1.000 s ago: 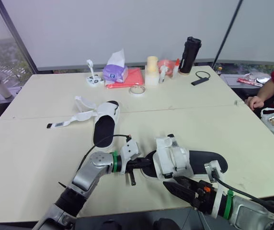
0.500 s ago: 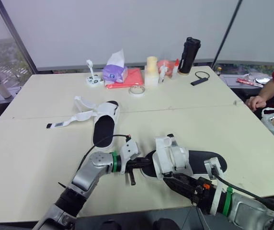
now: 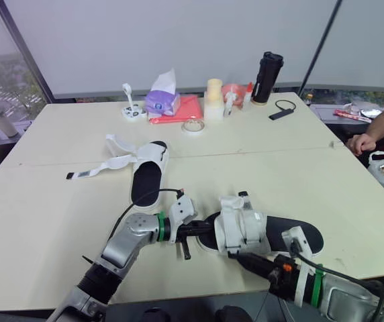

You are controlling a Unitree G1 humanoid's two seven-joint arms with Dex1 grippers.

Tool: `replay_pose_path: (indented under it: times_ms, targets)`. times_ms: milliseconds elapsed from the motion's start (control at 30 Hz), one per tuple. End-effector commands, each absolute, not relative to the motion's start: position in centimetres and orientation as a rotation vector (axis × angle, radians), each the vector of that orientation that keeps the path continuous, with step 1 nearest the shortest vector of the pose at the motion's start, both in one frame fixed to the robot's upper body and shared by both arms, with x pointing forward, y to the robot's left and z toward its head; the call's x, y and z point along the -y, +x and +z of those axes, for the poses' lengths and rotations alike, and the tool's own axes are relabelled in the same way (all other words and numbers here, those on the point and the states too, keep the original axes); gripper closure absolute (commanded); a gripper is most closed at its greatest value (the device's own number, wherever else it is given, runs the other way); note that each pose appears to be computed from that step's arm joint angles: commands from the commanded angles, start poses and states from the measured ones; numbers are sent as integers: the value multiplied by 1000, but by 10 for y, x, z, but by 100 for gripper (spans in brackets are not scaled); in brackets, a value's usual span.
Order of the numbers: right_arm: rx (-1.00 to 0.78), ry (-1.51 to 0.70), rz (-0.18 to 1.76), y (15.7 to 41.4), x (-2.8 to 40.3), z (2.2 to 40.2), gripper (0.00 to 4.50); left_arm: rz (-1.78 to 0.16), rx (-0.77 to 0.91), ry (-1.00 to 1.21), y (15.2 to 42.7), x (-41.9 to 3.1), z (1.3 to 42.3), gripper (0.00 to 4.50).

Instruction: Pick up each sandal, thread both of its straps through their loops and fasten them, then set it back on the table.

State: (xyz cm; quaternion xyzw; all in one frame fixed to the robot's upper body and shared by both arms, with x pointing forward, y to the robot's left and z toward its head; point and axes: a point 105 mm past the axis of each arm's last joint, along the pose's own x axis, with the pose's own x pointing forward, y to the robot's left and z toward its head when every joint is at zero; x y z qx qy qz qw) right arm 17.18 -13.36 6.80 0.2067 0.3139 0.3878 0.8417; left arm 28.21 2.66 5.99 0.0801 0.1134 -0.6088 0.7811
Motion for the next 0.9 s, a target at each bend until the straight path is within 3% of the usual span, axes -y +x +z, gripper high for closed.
replay_pose_path:
  times_ms: [33,667,800,900]
  targets:
    - [-692,401,884,159,126,66,445,-1214,-505,197,275,-52,3,450]
    - [-819,298,979,120,139,57,445,-1219,-506,210,276,-53,2,450]
    - [-757,285,993,127,137,70,445,-1222,-506,215,277,-53,3,450]
    - [-609,373,1024,141,131,101,445,-1223,-506,217,278,-54,3,450]
